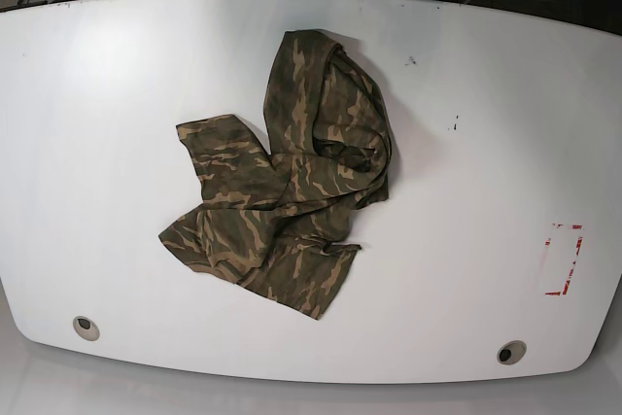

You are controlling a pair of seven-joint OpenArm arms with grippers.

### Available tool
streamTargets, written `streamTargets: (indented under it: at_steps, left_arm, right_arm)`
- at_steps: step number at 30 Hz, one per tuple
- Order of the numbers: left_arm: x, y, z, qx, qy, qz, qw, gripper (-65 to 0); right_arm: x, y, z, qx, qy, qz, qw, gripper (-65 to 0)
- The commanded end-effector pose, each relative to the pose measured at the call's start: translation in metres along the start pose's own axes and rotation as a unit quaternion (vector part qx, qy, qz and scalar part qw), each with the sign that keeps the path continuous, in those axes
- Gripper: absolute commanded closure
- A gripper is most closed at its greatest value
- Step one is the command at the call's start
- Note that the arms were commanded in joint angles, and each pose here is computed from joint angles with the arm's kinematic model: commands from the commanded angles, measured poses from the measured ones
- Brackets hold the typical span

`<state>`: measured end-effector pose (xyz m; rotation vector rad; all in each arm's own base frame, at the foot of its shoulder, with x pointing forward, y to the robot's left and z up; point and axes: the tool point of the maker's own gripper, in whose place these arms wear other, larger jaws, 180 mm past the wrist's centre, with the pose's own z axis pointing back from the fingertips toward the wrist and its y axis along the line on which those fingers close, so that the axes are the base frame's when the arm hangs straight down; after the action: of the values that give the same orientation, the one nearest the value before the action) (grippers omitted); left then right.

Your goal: Layout the t-shirt on the table in an organized manner, then fold the t-shirt properly

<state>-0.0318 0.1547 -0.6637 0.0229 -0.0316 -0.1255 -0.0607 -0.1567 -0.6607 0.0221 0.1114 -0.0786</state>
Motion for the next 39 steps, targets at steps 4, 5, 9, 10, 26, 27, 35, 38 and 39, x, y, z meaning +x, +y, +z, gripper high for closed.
streamTargets:
  at_steps: [4,5,9,10,26,27,35,38,39]
  left_arm:
    - [-0.011,0.002,0.001,0.002,0.005,-0.003,1.0,-0.9]
    - [-0.013,0.002,0.001,0.002,0.006,-0.003,1.0,-0.9]
    - [-0.001,-0.009,0.0,-0.006,-0.003,0.002,1.0,-1.9]
    - [0.001,-0.016,0.0,-0.011,-0.005,0.003,1.0,-1.9]
    - [0.002,-0.034,0.0,-0.025,-0.004,0.002,1.0,-2.6]
    - [0.002,-0.035,0.0,-0.026,-0.004,0.001,1.0,-4.0]
    - [0.003,-0.035,0.0,-0.026,-0.005,0.004,1.0,-39.7]
    - [0.004,-0.034,0.0,-0.024,-0.007,0.005,1.0,-43.6]
    - [0.004,-0.034,0.0,-0.024,-0.007,0.006,1.0,-43.5]
  right_arm:
    - [-0.008,-0.015,0.002,-0.013,0.001,0.005,0.9999,-3.4]
    - [-0.008,-0.016,0.002,-0.014,0.001,0.005,0.9999,-3.4]
    - [0.023,-0.002,0.002,-0.002,-0.029,0.0,0.9996,-3.4]
    - [0.025,-0.001,0.002,-0.002,-0.03,0.0,0.9995,-3.3]
    - [0.026,-0.002,0.002,-0.004,-0.029,0.002,0.9996,-3.4]
    - [0.026,-0.002,0.002,-0.004,-0.029,0.002,0.9996,-3.4]
    - [0.025,-0.002,0.002,-0.004,-0.029,0.002,0.9996,-11.5]
    - [0.024,-0.002,0.002,-0.004,-0.029,0.002,0.9996,-19.7]
    - [0.024,-0.002,0.002,-0.004,-0.03,0.002,0.9995,-21.2]
